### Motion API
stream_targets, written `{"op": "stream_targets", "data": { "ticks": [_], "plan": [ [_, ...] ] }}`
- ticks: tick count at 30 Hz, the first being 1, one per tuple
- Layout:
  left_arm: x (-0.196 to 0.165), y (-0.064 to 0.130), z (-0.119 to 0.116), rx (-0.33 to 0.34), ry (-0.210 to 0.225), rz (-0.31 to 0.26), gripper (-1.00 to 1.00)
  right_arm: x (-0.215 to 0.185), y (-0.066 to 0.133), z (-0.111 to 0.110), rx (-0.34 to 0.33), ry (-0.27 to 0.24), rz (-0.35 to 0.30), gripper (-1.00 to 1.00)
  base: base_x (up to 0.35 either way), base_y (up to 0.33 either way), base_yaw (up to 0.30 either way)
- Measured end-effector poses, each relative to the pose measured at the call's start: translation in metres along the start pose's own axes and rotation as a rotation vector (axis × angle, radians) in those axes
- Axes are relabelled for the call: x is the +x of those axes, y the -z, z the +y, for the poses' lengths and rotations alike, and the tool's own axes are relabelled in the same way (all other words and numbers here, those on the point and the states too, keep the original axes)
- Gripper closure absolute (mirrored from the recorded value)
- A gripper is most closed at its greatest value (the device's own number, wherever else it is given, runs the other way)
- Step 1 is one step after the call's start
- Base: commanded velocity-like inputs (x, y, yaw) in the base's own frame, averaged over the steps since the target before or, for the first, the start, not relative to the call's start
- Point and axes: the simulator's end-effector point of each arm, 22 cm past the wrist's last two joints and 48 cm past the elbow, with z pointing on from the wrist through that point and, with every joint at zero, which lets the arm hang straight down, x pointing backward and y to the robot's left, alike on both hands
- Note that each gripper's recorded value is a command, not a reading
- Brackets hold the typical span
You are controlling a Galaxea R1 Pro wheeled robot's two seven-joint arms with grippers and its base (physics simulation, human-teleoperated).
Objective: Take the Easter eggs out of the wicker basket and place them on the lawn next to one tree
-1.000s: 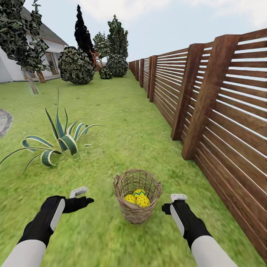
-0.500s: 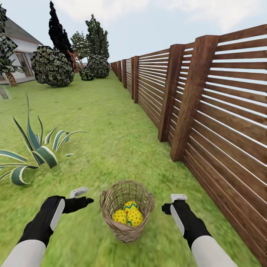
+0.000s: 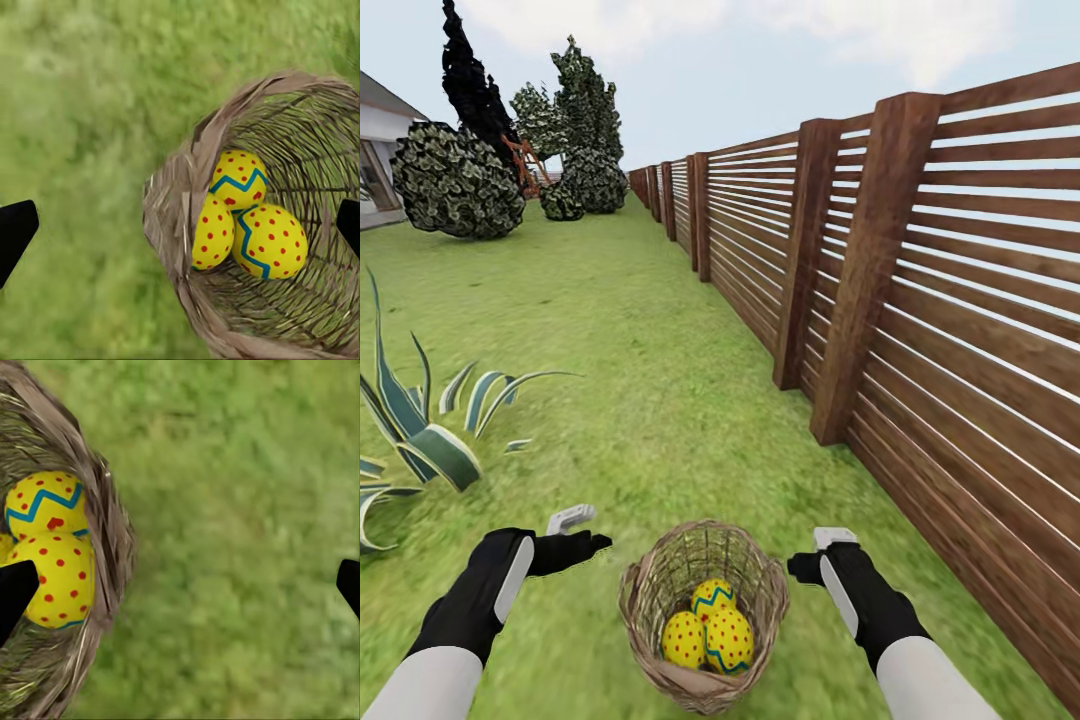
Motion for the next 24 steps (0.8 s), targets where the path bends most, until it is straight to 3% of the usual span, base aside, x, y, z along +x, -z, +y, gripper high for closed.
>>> {"op": "stream_targets", "data": {
  "ticks": [4, 8, 9, 12, 16, 19, 24],
  "plan": [
    [0.000, 0.000, 0.000, -0.001, -0.002, 0.001, -1.00, 0.001, 0.000, 0.000, 0.000, 0.002, 0.002, -1.00, 0.253, 0.216, -0.001],
    [0.006, -0.004, -0.012, 0.003, -0.063, 0.022, -1.00, 0.001, 0.000, 0.000, 0.002, 0.005, 0.001, -1.00, 0.060, 0.052, 0.000],
    [0.012, -0.008, -0.023, 0.012, -0.095, 0.037, -1.00, 0.001, -0.001, -0.001, 0.003, 0.006, 0.001, -1.00, 0.012, 0.011, 0.000],
    [0.021, -0.013, -0.033, 0.022, -0.122, 0.057, -1.00, 0.004, -0.003, -0.002, 0.006, 0.007, 0.006, -1.00, 0.005, 0.005, 0.000],
    [0.051, -0.031, -0.038, 0.040, -0.103, 0.116, -1.00, 0.020, -0.015, -0.006, 0.013, 0.012, 0.037, -1.00, 0.001, 0.001, 0.000],
    [0.085, -0.047, -0.057, 0.068, -0.088, 0.185, -1.00, 0.030, -0.025, -0.007, 0.019, 0.018, 0.073, -1.00, 0.000, 0.000, 0.000],
    [0.100, -0.055, -0.059, 0.073, -0.083, 0.218, -1.00, 0.043, -0.040, -0.008, 0.023, 0.031, 0.131, -1.00, 0.000, 0.000, 0.000]
  ]
}}
